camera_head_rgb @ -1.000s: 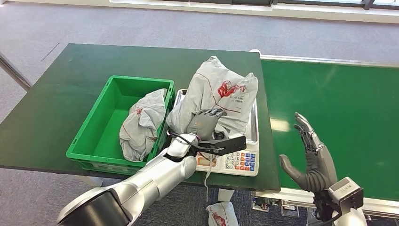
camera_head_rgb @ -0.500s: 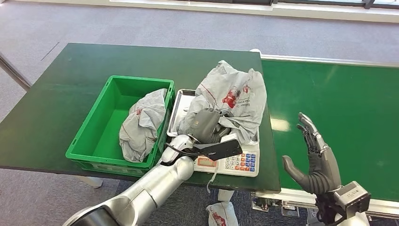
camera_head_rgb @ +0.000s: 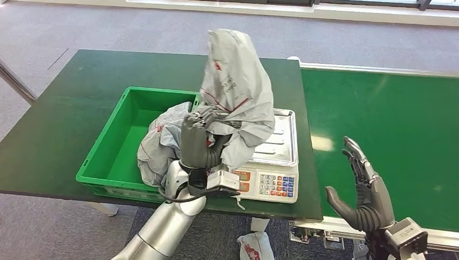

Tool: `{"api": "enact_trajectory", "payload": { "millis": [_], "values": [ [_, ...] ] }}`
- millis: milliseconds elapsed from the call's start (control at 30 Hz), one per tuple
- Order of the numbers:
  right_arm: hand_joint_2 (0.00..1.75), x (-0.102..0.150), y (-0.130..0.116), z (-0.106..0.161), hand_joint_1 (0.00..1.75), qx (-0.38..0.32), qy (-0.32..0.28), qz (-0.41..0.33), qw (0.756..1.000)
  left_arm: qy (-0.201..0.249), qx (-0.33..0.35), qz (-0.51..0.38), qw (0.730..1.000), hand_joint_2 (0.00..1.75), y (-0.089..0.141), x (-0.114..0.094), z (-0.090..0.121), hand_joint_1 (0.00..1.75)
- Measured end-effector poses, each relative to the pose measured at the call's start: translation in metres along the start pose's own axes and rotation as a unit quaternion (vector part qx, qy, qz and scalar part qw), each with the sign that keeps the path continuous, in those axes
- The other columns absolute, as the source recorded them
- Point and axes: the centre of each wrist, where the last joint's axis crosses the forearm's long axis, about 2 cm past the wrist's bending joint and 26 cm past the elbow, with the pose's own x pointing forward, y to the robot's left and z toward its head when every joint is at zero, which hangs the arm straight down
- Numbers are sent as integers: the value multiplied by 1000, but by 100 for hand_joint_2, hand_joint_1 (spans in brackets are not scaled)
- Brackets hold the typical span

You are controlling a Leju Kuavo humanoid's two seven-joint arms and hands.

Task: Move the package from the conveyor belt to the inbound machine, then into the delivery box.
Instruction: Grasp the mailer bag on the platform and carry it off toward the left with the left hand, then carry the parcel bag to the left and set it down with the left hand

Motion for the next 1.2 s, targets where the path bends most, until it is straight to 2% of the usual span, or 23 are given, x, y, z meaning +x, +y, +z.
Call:
{"api": "enact_trajectory", "payload": {
  "millis": [100, 200, 300, 367, 433, 500, 633, 767, 833, 967, 1000, 1033, 1100, 1133, 1167, 1200],
  "values": [
    [175, 1, 0, 1, 0, 0, 0, 0, 1000, -69, 53, -93, 992, 175, 34, 10, -16, 175],
    [175, 1, 1, 2, 0, -1, -1, -1, 1000, -105, 108, -187, 971, 175, 80, 10, -32, 175],
    [175, 1, 1, 2, 0, -1, -1, -2, 1000, -105, 188, -251, 944, 175, 134, 8, -41, 175],
    [175, 1, 1, 2, 0, -1, -1, -2, 1000, -98, 240, -283, 923, 175, 168, 9, -40, 175],
    [175, 2, 1, 2, 0, -1, -1, -1, 1000, -87, 263, -316, 907, 175, 192, 8, -31, 175],
    [175, 3, 1, 3, 0, 0, 0, 1, 1000, -73, 254, -348, 899, 175, 203, 3, -21, 175],
    [175, 6, 1, 6, 0, 2, 1, 6, 1000, -20, 159, -372, 914, 175, 183, -28, 5, 175],
    [175, 7, 0, 8, 0, 1, 0, 6, 1000, 100, -7, -324, 941, 175, 143, -68, 30, 175],
    [175, 7, 0, 8, 0, 2, 0, 6, 1000, 148, -90, -286, 942, 175, 122, -83, 44, 175],
    [175, 7, -2, 8, 0, 3, 0, 8, 1000, 195, -190, -238, 932, 175, 96, -97, 59, 175],
    [175, 7, -3, 7, 0, 4, 0, 10, 1000, 216, -217, -224, 925, 175, 90, -100, 60, 157],
    [175, 7, -3, 6, 0, 4, -1, 11, 1000, 236, -245, -212, 916, 175, 85, -104, 61, 123],
    [175, 7, -5, 5, 0, 5, -3, 13, 1000, 266, -281, -198, 900, 175, 75, -109, 63, 36],
    [175, 7, -5, 4, 0, 6, -3, 13, 1000, 275, -289, -197, 896, 175, 72, -111, 64, 10],
    [175, 6, -6, 4, 0, 6, -2, 14, 1000, 284, -289, -200, 892, 175, 70, -112, 65, 0],
    [175, 6, -6, 4, 0, 7, -1, 14, 1000, 293, -284, -204, 890, 175, 68, -113, 65, 0]
  ]
}}
